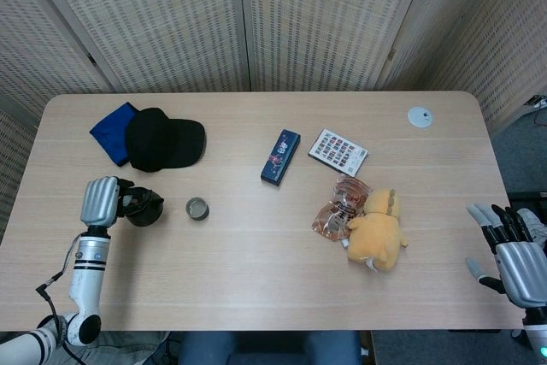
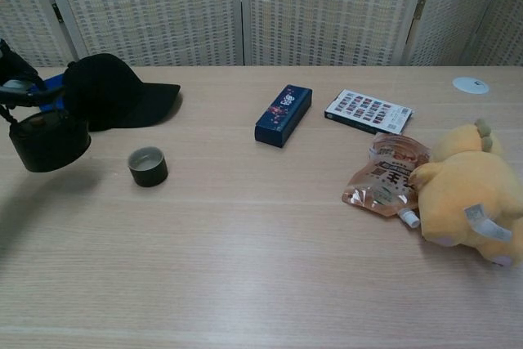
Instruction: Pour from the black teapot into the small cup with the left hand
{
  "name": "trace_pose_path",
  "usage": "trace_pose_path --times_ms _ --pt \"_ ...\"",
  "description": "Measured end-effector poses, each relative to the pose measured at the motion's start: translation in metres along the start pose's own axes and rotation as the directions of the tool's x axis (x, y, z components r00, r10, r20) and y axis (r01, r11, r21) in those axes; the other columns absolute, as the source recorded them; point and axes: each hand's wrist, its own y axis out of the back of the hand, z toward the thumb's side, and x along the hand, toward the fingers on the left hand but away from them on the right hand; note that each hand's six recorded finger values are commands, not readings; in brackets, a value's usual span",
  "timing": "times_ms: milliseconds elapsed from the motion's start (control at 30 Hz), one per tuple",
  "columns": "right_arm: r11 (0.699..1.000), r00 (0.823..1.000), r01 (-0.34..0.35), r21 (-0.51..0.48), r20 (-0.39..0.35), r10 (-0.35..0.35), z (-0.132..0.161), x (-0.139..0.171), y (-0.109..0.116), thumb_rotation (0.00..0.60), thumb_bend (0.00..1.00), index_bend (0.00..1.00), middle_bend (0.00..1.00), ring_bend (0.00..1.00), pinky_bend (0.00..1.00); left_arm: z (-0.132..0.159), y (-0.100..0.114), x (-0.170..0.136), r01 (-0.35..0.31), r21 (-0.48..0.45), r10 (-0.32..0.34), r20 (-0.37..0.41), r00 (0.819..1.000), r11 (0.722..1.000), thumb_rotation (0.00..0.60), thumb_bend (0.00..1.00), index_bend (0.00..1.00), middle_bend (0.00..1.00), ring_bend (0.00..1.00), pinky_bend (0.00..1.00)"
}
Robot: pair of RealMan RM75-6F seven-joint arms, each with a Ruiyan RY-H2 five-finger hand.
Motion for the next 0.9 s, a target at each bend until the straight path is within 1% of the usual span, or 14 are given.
trace_pose_path --times_ms 167,267,333,433,900 --pt "1.000 1.000 -0.003 0.000 -0.002 0.003 0.001 -0.002 0.000 0.600 0.29 0.03 0.09 0.00 0.01 -0.016 -0.001 -0.006 0.010 0.016 -0.009 -0.025 1.000 1.000 0.201 0.16 1.00 1.00 0.97 0.57" --pt "1.000 1.000 -0.002 0.001 -0.005 0.002 0.002 -0.004 0.000 0.600 0.29 0.03 0.09 0.00 0.01 -0.023 -0.002 -0.009 0.014 0.034 -0.013 -0.030 0.999 0.999 0.127 0.14 1.00 1.00 0.97 0.57" --pt "1.000 1.000 0.000 0.002 -0.006 0.000 0.002 -0.004 0.001 0.600 0.29 0.03 0.09 0.00 0.01 -0.027 -0.003 -0.012 0.018 0.046 -0.016 -0.032 0.999 0.999 0.099 0.14 1.00 1.00 0.96 0.57" --pt "1.000 1.000 0.005 0.003 -0.005 -0.005 0.002 -0.006 0.002 0.600 0.29 0.03 0.09 0.00 0.01 -0.033 -0.007 -0.016 0.029 0.062 -0.027 -0.039 0.999 0.998 0.084 0.14 1.00 1.00 0.95 0.57" --pt "1.000 1.000 0.000 0.005 0.001 0.000 0.001 -0.006 0.002 0.600 0.29 0.03 0.09 0.00 0.01 -0.038 -0.020 -0.025 0.064 0.104 -0.061 -0.040 0.997 0.992 0.081 0.14 1.00 1.00 0.92 0.56"
